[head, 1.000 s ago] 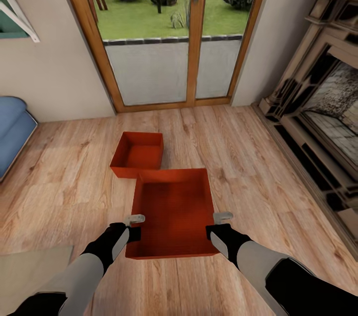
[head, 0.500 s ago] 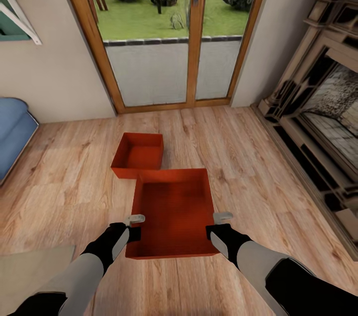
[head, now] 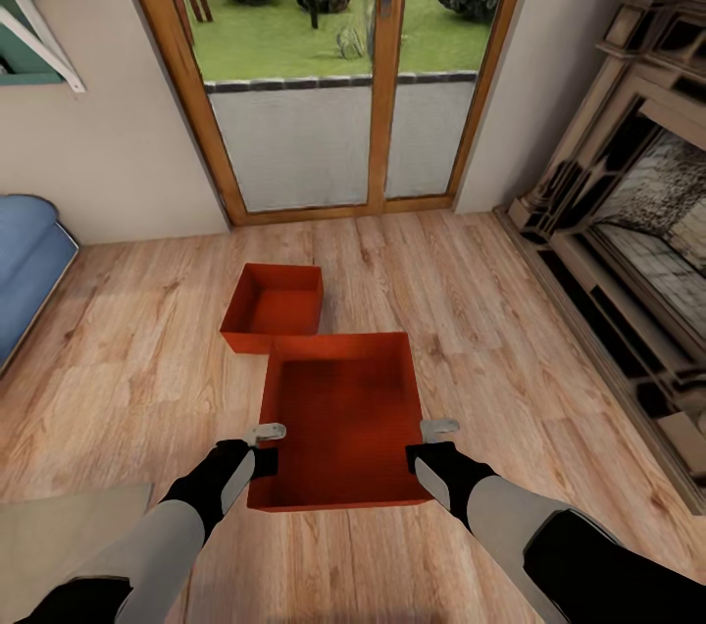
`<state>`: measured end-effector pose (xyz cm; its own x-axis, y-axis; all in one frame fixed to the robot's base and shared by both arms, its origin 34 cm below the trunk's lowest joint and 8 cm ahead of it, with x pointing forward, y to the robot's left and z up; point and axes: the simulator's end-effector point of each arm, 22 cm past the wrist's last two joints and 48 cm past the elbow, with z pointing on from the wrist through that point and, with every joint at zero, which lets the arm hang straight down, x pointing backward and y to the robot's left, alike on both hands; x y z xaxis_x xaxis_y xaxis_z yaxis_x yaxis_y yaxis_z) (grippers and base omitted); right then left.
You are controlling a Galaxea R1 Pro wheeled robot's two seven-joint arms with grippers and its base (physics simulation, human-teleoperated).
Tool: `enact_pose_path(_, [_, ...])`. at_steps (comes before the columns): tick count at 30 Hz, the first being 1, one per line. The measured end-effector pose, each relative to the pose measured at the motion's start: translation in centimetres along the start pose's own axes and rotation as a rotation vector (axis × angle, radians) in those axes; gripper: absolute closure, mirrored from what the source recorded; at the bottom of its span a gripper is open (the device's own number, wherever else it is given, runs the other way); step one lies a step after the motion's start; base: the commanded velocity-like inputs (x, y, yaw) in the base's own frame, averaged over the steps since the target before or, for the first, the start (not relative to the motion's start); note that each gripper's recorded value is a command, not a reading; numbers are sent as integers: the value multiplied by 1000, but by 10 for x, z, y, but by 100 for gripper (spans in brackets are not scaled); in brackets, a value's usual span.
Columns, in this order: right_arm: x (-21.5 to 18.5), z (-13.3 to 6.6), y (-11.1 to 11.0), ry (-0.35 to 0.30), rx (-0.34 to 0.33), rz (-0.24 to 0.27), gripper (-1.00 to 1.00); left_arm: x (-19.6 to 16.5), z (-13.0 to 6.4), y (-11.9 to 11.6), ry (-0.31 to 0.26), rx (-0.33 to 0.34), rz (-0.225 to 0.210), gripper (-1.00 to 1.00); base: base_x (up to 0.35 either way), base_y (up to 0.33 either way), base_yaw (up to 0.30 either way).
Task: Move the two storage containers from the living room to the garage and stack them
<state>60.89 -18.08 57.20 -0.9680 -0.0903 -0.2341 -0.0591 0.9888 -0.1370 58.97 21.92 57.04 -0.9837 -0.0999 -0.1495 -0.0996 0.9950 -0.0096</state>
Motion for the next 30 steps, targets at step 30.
enact_pose_path(30, [-4, -35, -4, -10, 3, 2, 100, 0, -35, 1, -10, 2, -2, 100, 0, 0, 0])
